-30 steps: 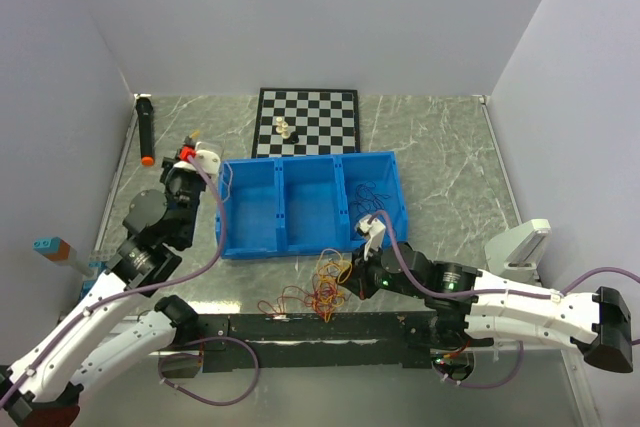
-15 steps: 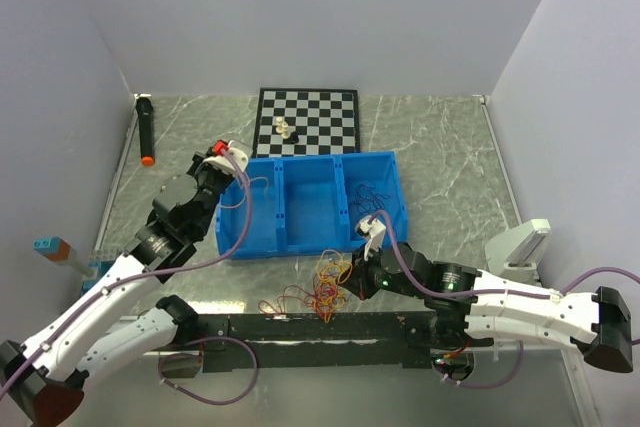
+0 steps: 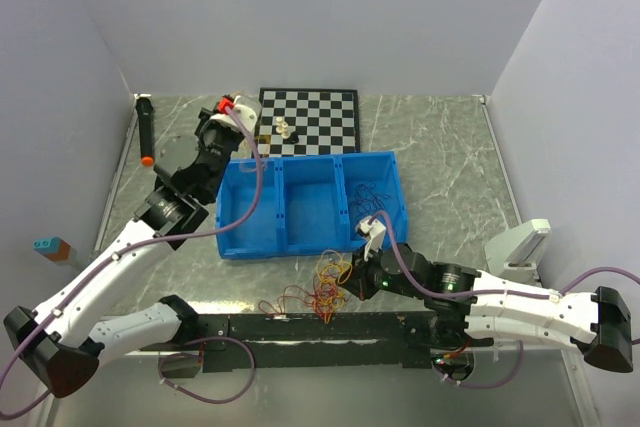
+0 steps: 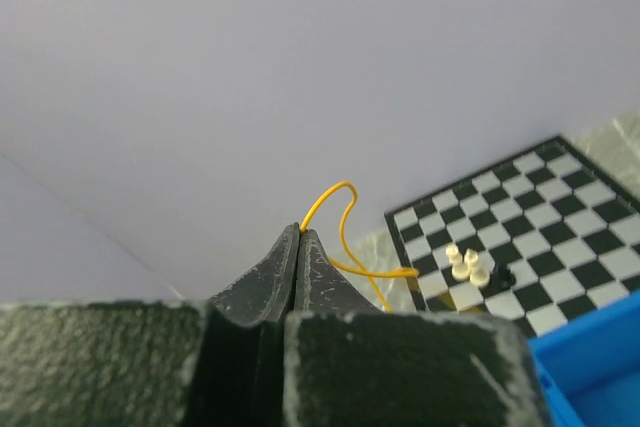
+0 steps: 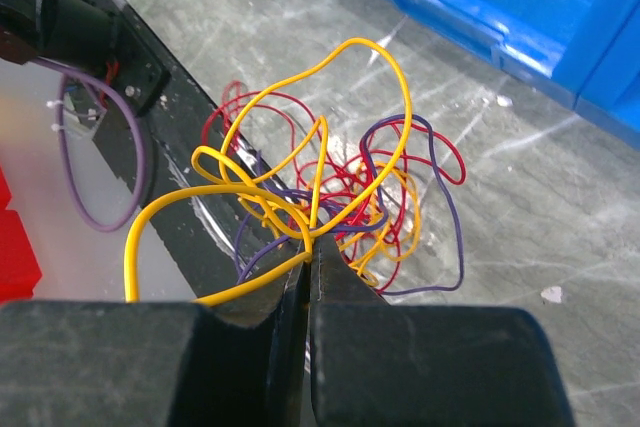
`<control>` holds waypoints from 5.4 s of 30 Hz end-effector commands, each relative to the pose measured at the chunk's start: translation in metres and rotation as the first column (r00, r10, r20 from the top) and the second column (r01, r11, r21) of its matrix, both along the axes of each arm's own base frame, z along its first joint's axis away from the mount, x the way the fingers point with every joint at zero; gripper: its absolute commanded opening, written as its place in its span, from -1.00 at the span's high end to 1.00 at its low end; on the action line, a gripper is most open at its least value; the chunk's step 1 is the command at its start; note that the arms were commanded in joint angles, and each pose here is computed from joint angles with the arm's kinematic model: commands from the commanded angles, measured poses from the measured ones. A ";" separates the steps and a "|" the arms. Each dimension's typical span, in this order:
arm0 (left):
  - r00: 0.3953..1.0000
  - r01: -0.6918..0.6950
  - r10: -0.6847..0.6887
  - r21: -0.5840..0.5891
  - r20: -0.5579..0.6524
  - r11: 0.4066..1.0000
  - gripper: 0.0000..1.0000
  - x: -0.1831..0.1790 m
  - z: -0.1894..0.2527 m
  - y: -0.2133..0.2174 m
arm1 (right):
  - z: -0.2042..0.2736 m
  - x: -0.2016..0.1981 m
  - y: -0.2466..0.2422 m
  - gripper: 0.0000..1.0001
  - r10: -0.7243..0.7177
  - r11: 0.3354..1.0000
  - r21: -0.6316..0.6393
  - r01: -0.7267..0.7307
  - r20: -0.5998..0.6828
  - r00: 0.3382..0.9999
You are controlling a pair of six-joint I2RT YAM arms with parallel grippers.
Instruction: Untangle the cables
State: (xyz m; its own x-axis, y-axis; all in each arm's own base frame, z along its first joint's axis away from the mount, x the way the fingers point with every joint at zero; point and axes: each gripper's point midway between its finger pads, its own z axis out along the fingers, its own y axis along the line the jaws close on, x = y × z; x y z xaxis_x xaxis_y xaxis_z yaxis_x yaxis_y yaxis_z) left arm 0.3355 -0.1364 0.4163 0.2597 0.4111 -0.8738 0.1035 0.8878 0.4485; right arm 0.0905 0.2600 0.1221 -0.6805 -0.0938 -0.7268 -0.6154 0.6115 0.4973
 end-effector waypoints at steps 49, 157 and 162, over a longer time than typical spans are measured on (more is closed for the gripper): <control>0.996 0.049 -0.039 -0.129 0.085 0.990 0.98 -0.041 0.029 0.023 | 0.000 -0.001 0.005 1.00 0.001 1.000 0.019 -0.001 -0.006 1.000; 0.081 0.949 -0.880 -0.234 -0.468 0.211 -0.96 -0.225 -0.162 -0.129 | 0.082 0.006 0.032 1.00 0.071 0.992 0.100 -0.082 0.108 0.992; 0.018 0.959 -0.882 -0.241 -0.472 0.148 -0.98 -0.238 -0.165 -0.130 | 0.091 0.012 0.042 1.00 0.074 0.990 0.109 -0.089 0.140 0.987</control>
State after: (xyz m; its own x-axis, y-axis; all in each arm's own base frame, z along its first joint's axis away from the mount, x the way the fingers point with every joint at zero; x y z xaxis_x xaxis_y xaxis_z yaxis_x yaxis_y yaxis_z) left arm 0.1163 -0.2628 0.2417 0.1131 0.2702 -0.9561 0.9933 -0.0537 0.1023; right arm 0.0960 0.2845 0.1725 -0.6281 -0.1234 -0.7683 -0.6831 0.5604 0.4683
